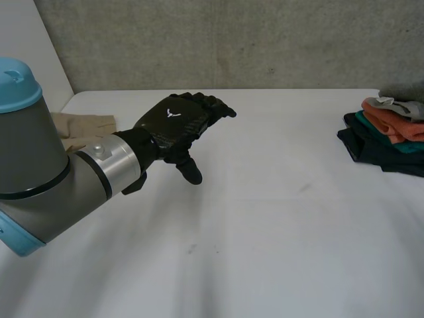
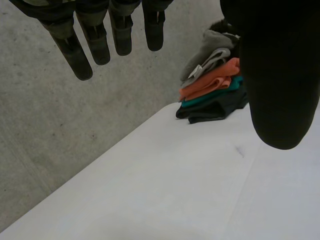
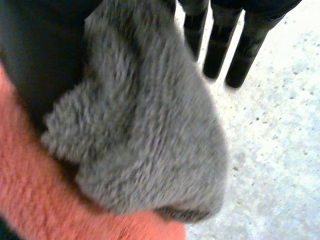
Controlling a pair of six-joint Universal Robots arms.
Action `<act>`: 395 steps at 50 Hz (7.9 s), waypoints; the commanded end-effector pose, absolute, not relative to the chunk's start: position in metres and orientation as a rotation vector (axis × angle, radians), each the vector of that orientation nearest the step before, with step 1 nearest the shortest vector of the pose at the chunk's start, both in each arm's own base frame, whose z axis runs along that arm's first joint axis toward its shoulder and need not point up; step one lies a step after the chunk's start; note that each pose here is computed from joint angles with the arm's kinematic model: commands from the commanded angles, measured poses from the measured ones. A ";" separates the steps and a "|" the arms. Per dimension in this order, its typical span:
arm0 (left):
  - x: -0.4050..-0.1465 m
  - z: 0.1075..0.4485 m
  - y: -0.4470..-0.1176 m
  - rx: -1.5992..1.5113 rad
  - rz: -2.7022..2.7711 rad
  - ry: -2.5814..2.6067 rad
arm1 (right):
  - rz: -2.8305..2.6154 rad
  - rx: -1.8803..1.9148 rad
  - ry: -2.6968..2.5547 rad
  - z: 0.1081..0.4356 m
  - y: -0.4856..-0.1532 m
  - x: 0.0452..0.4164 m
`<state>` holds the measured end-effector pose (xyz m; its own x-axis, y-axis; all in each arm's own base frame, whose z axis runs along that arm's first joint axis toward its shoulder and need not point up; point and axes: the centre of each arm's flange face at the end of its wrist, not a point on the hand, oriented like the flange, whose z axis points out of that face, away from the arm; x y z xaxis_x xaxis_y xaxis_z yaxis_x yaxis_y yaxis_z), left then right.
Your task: Fold the laundry.
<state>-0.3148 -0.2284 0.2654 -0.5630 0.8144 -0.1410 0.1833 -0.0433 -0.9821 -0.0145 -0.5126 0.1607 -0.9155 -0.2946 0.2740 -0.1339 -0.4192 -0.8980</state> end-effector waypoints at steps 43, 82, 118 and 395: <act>-0.203 0.320 -0.335 -0.599 2.484 -1.934 | -2.403 -0.827 1.519 0.280 -0.294 0.218; -0.185 0.226 -0.437 -0.793 2.529 -1.907 | -1.985 -1.085 2.003 0.166 -0.261 0.239; -0.326 0.240 -0.212 -0.908 1.891 -1.772 | -2.216 -0.811 2.165 0.206 -0.293 0.199; -0.320 0.297 -0.349 -0.645 2.365 -1.568 | -2.388 -1.008 1.876 0.278 -0.339 0.293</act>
<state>-0.3350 -0.3947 0.3053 -0.8925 0.3841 -0.2362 -0.0055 -0.5330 -0.8461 0.3168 -0.3693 0.2694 -0.8339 -0.2841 0.4732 -0.3591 -0.3717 -0.8561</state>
